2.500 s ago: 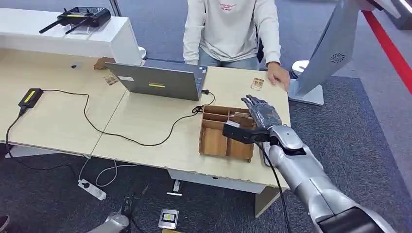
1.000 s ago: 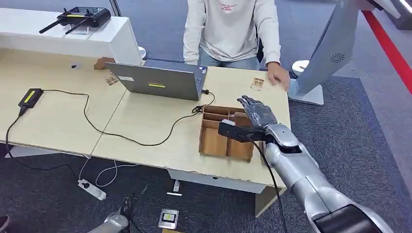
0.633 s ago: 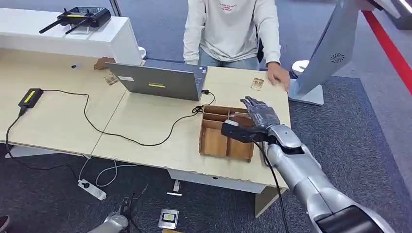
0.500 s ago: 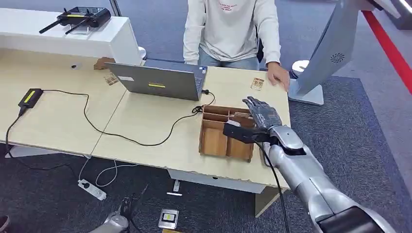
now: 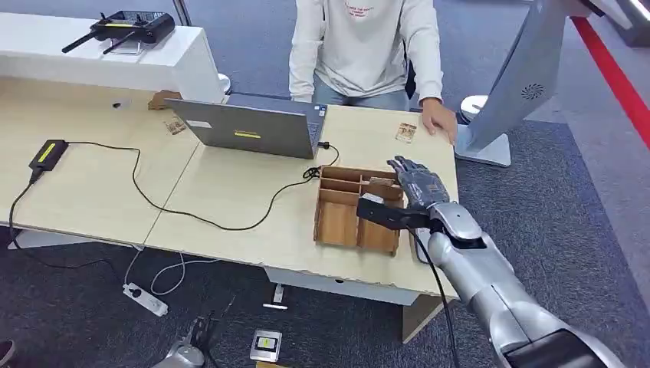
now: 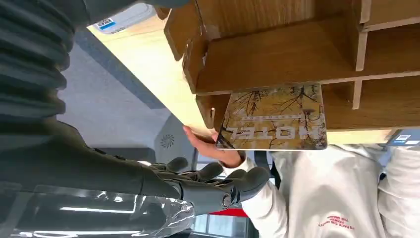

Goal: Pass the card to the sensor for recognition and then transmit it.

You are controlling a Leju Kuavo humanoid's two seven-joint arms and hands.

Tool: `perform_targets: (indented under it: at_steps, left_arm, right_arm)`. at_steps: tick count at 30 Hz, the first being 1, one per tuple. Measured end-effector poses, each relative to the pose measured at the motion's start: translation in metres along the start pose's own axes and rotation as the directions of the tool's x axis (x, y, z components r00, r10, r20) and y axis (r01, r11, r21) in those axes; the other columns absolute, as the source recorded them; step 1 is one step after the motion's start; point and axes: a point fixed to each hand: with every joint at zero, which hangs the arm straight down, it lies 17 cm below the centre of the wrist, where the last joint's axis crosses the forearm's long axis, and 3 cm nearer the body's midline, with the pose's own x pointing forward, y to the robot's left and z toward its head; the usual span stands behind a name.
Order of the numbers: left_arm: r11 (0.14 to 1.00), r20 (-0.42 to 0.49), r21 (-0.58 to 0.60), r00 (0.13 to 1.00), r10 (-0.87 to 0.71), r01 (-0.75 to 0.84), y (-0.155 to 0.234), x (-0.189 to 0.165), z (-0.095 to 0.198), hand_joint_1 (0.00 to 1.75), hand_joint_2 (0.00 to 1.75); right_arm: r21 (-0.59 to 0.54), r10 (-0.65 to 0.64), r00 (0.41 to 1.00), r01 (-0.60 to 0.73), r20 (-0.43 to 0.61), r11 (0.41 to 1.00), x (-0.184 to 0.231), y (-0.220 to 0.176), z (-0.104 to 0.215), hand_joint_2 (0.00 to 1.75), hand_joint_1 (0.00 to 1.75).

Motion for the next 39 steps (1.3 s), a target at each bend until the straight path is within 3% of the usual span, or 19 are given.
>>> perform_targets:
  at_steps: [23,39]
  left_arm:
    - [1.000,-0.019,-0.030,1.000,0.000,-0.001,0.000,0.008,-0.003,0.00,0.00]
    - [0.998,-0.064,-0.058,0.998,0.030,-0.034,-0.001,0.000,-0.002,0.00,0.00]
  right_arm:
    - [-0.085,0.003,0.990,0.009,0.144,0.996,0.055,-0.055,-0.026,1.75,0.00]
    - [-0.035,-0.005,0.989,0.010,0.146,0.999,0.069,-0.048,-0.029,1.75,0.00]
